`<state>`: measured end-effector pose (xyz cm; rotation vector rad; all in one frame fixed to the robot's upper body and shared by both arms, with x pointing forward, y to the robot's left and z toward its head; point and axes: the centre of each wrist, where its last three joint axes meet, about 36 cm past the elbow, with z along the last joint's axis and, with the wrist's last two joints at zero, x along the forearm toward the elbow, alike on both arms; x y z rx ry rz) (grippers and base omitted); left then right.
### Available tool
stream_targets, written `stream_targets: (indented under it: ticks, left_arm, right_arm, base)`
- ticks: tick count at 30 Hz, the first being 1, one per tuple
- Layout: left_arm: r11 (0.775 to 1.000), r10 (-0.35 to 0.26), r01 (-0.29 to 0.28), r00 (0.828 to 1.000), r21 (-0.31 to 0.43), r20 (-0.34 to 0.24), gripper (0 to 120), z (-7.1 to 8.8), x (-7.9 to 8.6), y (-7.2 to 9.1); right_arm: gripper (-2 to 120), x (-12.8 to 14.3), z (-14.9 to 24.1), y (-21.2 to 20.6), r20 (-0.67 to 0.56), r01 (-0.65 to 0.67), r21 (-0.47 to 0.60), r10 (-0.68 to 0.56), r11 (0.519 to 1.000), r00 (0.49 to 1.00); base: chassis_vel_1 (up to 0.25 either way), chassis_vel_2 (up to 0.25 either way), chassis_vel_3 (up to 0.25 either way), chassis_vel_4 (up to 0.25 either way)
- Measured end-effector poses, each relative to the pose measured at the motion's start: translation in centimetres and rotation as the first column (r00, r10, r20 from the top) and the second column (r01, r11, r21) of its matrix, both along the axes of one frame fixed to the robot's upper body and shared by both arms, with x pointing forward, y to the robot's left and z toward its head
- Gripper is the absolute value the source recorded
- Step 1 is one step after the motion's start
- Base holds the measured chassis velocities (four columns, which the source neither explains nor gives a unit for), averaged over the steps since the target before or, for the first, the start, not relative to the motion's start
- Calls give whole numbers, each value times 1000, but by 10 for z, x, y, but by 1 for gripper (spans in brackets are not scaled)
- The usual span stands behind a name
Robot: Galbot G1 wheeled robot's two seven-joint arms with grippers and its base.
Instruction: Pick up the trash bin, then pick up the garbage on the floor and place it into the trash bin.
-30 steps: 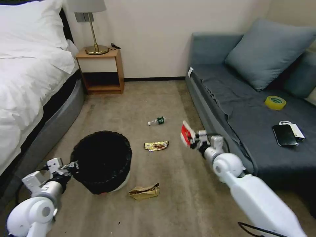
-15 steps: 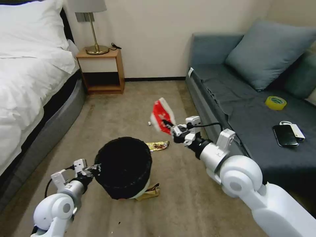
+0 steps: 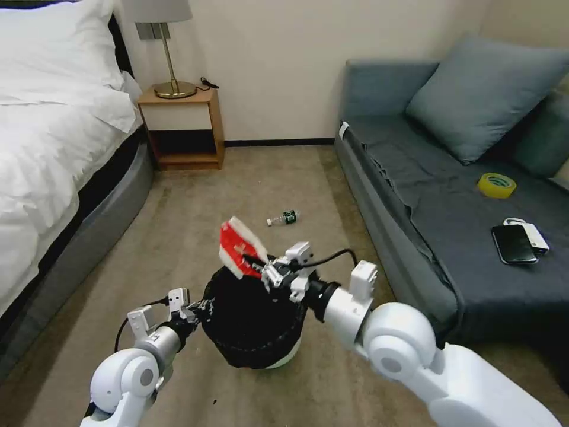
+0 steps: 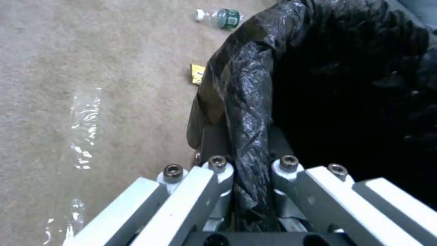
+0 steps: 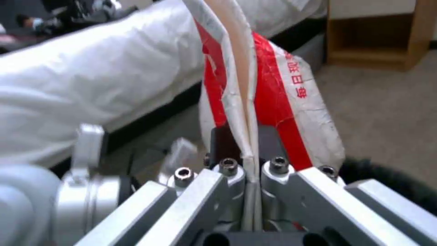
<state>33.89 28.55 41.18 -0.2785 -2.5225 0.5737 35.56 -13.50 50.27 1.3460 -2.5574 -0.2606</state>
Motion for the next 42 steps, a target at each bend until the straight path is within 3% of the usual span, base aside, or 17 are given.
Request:
stream_targets:
  ticks: [7, 14, 19, 22, 24, 27, 34, 36, 38, 42]
  left_arm:
    - [999, 9, -9, 1000, -45, 4, 4, 5, -5, 5]
    - [999, 13, -12, 1000, -50, 10, 4, 8, -7, 7]
    - [998, 16, -15, 1000, -62, 15, 4, 12, -10, 9]
    - [997, 15, -14, 1000, -74, 18, 4, 14, -10, 9]
    - [996, 28, -26, 1000, -87, 15, 4, 16, -11, 12]
    - [996, 50, -48, 999, -81, 20, 4, 16, -12, 15]
    - [982, 181, -184, 979, 33, 90, 4, 22, -16, 41]
    - [981, 186, -190, 978, 37, 93, 4, 23, -16, 43]
    - [968, 226, -237, 966, 84, 122, 4, 27, -19, 51]
    - [945, 275, -295, 951, 143, 144, 4, 26, -26, 59]
  right_arm:
    - [0, -3, -44, 4, -8, 20, -84, -21, 996, 1000]
    - [2, 0, -54, 4, 6, 22, -114, -21, 993, 1000]
    - [26, 0, -57, 5, 11, 24, -127, -23, 992, 1000]
    - [32, 0, -58, 5, 12, 23, -130, -21, 991, 1000]
    - [52, -2, -58, 6, 18, 22, -133, -20, 991, 1000]
    - [60, -2, -54, 7, 29, 20, -121, -17, 992, 999]
    - [89, 14, -33, 1, 90, 56, -57, -50, 997, 995]
    - [90, 15, -32, 0, 92, 57, -55, -52, 997, 994]
    - [98, 21, -31, -3, 103, 73, -46, -67, 996, 992]
    - [100, 28, -39, -6, 99, 97, -57, -91, 994, 991]
  base:
    - [0, 0, 0, 0]
    - [0, 0, 0, 0]
    - [0, 0, 0, 0]
    - [0, 0, 0, 0]
    - [0, 0, 0, 0]
    - [0, 0, 0, 0]
    - [0, 0, 0, 0]
    - [0, 0, 0, 0]
    - [0, 0, 0, 0]
    - [0, 0, 0, 0]
